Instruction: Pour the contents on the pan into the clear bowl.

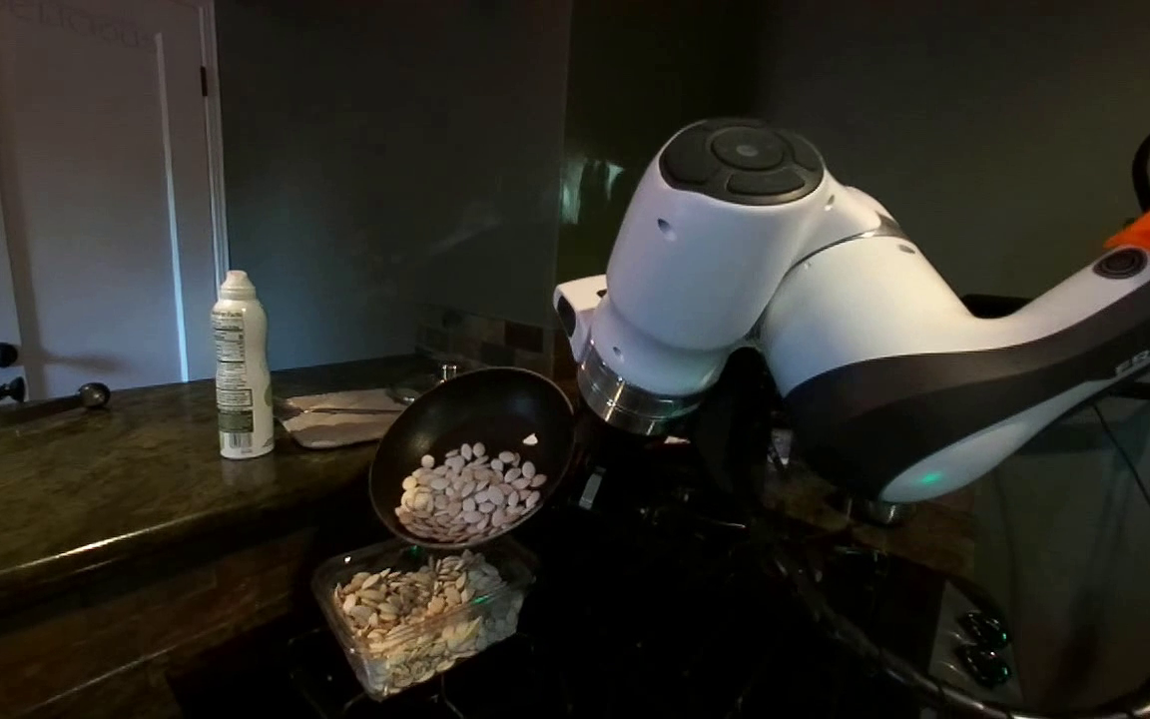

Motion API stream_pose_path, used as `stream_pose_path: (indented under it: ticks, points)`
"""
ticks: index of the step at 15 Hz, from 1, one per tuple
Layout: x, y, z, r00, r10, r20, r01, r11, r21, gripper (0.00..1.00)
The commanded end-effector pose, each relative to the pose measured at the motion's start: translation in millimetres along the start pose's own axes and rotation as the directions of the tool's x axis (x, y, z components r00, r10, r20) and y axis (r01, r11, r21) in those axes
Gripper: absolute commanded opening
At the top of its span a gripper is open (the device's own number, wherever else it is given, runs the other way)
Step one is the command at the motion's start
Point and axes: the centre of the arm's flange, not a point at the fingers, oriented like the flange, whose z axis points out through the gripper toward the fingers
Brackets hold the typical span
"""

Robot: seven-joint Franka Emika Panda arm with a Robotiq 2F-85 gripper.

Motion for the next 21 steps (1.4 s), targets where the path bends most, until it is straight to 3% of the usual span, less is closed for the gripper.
stream_pose_path:
  ticks: [1,11,21]
  points:
    - [16.0,0.0,-1.6,0.999,0.039,-0.028,-0.041,0.997,-0.073,0.00]
    - [16.5,-7.5,-0.6,0.992,0.025,-0.120,-0.056,0.963,-0.264,0.00]
    - [17.2,-28.0,9.3,0.988,-0.006,-0.153,-0.064,0.890,-0.451,0.00]
